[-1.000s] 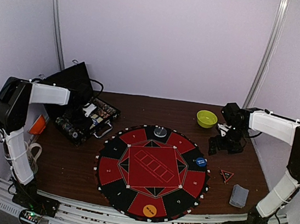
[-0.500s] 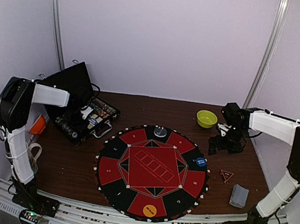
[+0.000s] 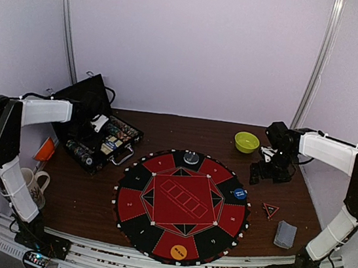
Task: Distribute texas hold em gaming equipment
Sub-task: Pick up the pile of poker chips from the chip case, then pass from the left arm to the right
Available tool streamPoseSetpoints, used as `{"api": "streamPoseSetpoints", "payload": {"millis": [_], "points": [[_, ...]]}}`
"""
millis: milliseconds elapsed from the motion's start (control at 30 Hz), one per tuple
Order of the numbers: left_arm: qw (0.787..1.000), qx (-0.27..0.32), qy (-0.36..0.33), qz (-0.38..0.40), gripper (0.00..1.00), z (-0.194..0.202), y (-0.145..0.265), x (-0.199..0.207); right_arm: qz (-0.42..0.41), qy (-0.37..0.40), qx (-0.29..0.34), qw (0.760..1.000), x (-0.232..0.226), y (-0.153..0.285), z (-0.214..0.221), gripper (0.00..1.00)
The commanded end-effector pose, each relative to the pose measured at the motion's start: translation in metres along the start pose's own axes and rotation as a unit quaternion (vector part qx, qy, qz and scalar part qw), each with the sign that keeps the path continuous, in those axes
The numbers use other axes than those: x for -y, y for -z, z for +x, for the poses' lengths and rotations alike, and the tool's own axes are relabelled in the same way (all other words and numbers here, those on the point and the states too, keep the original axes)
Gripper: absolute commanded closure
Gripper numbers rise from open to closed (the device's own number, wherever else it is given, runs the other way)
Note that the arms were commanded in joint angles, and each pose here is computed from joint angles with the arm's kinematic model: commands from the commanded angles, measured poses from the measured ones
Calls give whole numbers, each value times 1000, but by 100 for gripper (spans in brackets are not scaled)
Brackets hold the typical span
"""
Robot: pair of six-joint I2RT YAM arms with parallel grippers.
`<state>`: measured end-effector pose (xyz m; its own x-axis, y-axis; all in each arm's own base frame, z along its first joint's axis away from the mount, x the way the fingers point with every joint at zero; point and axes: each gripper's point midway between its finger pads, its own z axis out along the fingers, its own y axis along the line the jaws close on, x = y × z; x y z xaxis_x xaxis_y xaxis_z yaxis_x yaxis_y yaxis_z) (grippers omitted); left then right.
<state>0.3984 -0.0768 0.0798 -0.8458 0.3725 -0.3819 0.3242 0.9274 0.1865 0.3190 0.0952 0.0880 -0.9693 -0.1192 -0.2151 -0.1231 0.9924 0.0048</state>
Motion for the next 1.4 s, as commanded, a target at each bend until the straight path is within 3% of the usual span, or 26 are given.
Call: {"api": "streamPoseSetpoints", "payload": {"millis": [0, 200, 400, 500, 567, 667, 733, 933, 1067, 1167, 1367], "points": [[996, 81, 31, 28, 100, -41, 48, -1, 6, 7, 13, 1000, 1, 19, -3, 0], [978, 181, 27, 101, 100, -88, 111, 47, 21, 39, 62, 997, -10, 50, -25, 0], [939, 223, -20, 262, 100, -113, 151, 163, 24, 136, 161, 977, -64, 94, -50, 0], [896, 226, -1, 382, 100, -117, 165, 210, 3, 233, 227, 946, -120, 118, -53, 0], [868, 224, 25, 442, 100, -120, 170, 227, -26, 311, 277, 909, -166, 132, -48, 0], [842, 222, 38, 490, 100, -123, 173, 246, -78, 377, 356, 852, -217, 149, -54, 0], [834, 205, 47, 511, 100, -123, 163, 258, -107, 392, 382, 830, -238, 152, -61, 0], [823, 132, 81, 547, 100, -111, 115, 289, -107, 465, 333, 813, -268, 112, -70, 0], [797, 120, 94, 584, 100, -111, 115, 299, -126, 530, 356, 760, -285, 93, -65, 0], [799, 120, 95, 582, 100, -114, 115, 300, -146, 553, 387, 723, -296, 90, -69, 1], [794, 114, 108, 587, 100, -112, 115, 301, -179, 560, 388, 710, -304, 68, -96, 12]]}}
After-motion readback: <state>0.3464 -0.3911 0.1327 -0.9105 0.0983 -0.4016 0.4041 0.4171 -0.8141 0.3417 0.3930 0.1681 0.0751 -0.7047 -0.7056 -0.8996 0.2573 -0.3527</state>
